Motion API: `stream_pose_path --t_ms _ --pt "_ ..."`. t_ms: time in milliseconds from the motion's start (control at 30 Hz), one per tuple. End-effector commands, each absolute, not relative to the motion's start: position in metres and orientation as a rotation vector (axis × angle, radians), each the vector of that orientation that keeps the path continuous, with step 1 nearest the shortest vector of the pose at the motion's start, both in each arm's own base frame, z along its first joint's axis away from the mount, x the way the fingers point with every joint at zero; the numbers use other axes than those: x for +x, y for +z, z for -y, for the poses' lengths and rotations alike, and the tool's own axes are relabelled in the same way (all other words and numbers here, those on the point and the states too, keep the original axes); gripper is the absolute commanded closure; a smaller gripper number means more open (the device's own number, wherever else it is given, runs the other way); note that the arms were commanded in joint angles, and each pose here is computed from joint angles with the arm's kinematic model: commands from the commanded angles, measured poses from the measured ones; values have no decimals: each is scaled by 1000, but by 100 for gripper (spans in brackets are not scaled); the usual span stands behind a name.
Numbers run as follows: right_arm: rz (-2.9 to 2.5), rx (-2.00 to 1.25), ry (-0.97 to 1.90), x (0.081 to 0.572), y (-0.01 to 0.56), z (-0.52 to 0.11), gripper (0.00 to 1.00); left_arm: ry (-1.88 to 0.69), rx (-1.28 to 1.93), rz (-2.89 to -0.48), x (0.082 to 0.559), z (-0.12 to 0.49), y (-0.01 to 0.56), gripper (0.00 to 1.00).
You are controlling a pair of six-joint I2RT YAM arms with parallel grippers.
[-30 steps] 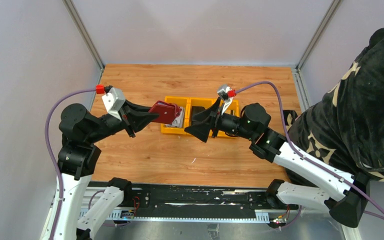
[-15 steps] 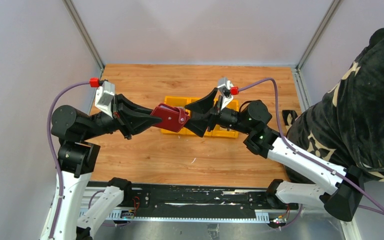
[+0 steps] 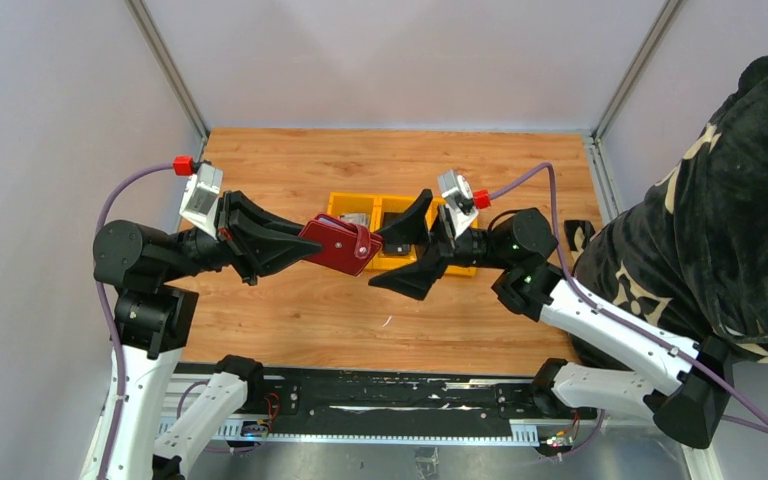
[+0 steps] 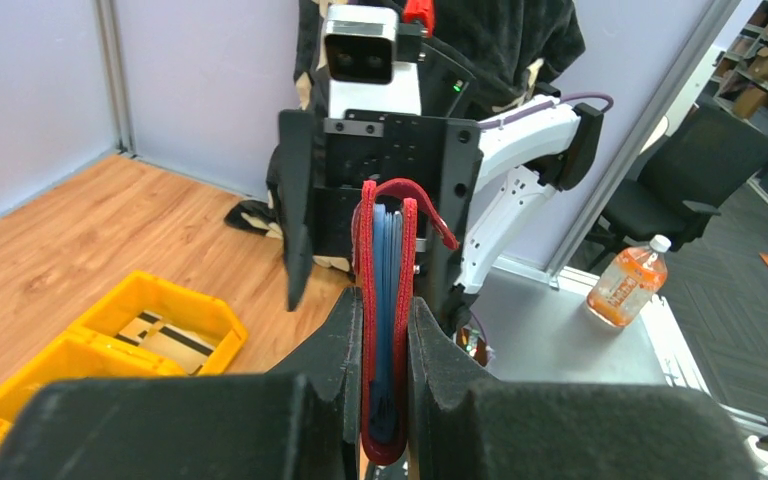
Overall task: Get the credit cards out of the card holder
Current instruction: Open the card holder.
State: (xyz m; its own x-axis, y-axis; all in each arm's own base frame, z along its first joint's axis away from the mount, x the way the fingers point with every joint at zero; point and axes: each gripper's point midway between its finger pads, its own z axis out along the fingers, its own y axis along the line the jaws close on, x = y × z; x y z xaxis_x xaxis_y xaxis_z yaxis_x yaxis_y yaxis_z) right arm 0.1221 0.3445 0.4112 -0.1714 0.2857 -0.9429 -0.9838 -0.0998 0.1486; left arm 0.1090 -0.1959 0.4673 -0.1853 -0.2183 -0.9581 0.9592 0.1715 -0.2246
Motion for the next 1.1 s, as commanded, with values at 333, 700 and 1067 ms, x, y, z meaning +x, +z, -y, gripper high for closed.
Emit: stream_pose_path --t_ms 333,700,1067 --pt "-954 -888 1473 126 454 -348 14 -1302 792 -1255 102 194 480 100" --pt "-897 -879 1481 116 473 -363 20 -1298 797 -1253 100 194 477 100" --pt "-723 -790 1466 116 508 -357 41 -1316 790 -1258 96 193 479 100"
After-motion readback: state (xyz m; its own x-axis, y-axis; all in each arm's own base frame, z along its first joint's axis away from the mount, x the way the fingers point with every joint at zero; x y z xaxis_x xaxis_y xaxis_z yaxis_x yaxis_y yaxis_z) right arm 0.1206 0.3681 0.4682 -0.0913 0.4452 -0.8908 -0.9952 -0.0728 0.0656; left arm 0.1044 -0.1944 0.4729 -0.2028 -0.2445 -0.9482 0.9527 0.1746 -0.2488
